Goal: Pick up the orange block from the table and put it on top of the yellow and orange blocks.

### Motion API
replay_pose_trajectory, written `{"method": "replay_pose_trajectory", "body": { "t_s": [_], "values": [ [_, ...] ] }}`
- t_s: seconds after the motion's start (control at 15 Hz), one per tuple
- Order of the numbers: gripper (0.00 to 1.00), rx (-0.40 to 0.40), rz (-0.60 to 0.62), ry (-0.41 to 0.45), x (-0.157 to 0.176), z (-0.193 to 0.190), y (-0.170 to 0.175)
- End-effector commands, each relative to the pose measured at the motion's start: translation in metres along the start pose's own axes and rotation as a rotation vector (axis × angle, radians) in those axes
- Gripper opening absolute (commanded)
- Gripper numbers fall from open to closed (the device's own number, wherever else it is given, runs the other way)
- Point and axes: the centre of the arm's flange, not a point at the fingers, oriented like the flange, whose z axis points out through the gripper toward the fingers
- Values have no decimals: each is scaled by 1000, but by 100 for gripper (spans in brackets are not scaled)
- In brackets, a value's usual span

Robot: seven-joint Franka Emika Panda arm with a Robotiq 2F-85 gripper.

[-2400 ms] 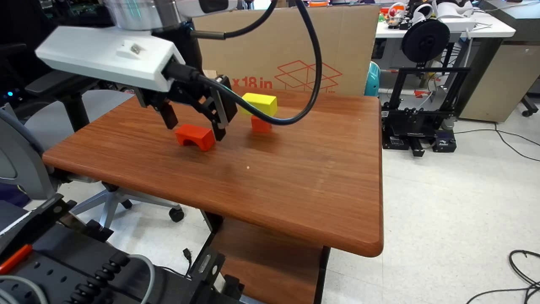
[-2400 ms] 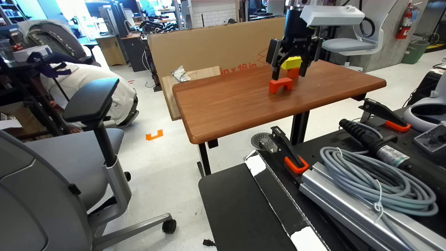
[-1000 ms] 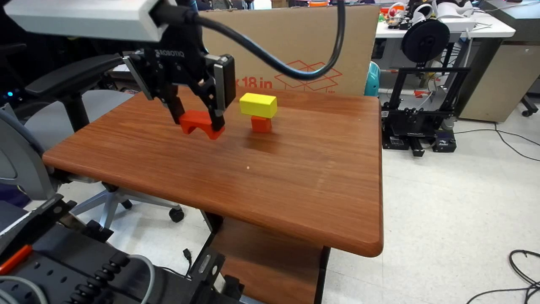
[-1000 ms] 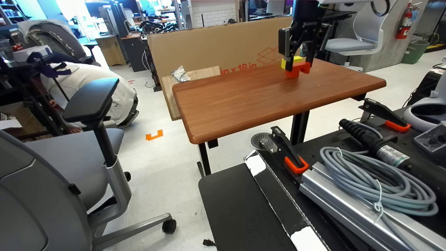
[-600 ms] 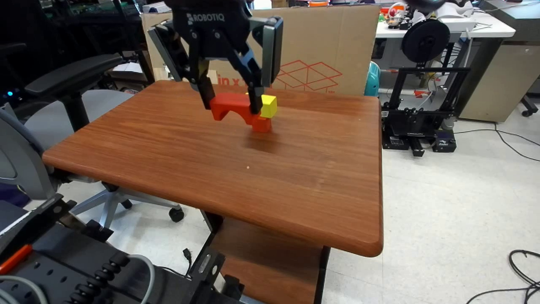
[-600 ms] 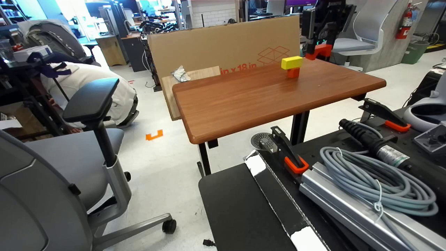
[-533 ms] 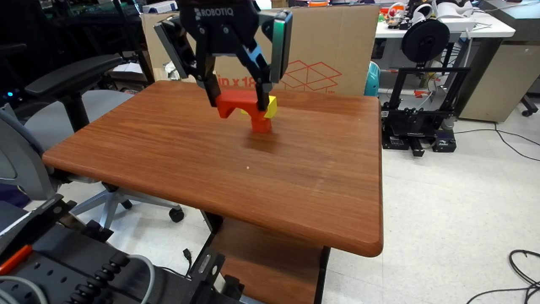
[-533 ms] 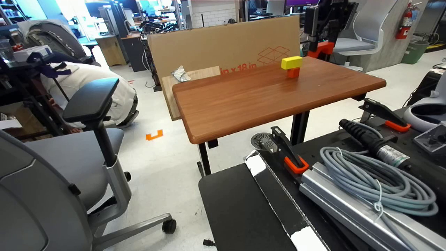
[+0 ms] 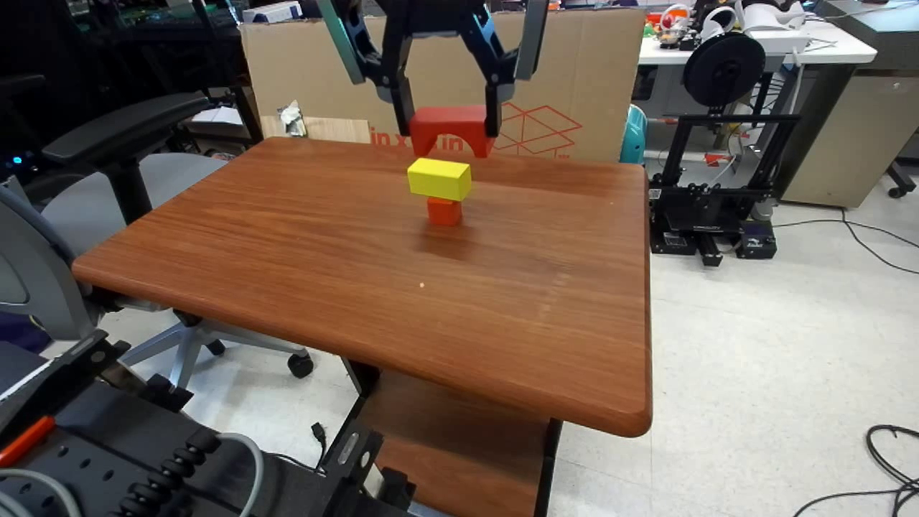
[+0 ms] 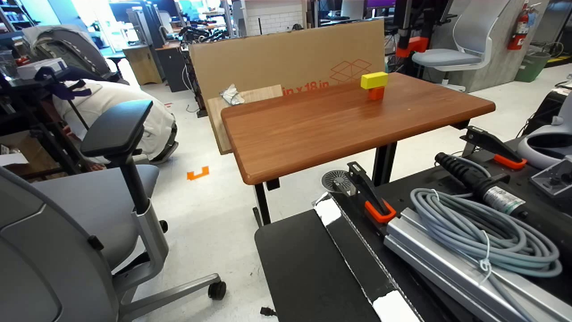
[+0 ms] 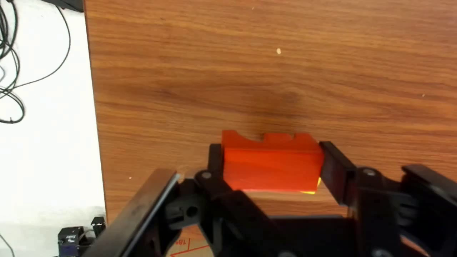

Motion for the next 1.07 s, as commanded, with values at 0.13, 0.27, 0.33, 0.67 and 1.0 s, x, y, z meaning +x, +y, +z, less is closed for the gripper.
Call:
{"method": "replay_pose_trajectory", "body": {
  "t_s": [0.13, 0.27, 0.33, 0.67, 1.0],
  "values": [
    [42, 48, -27, -65, 38, 16, 6],
    [42, 64, -28, -95, 47, 26, 3],
    [42, 71, -30, -107, 50, 30, 1],
    [42, 62, -26, -95, 51, 36, -13],
    [42, 58, -24, -108, 49, 43, -15]
  ]
}}
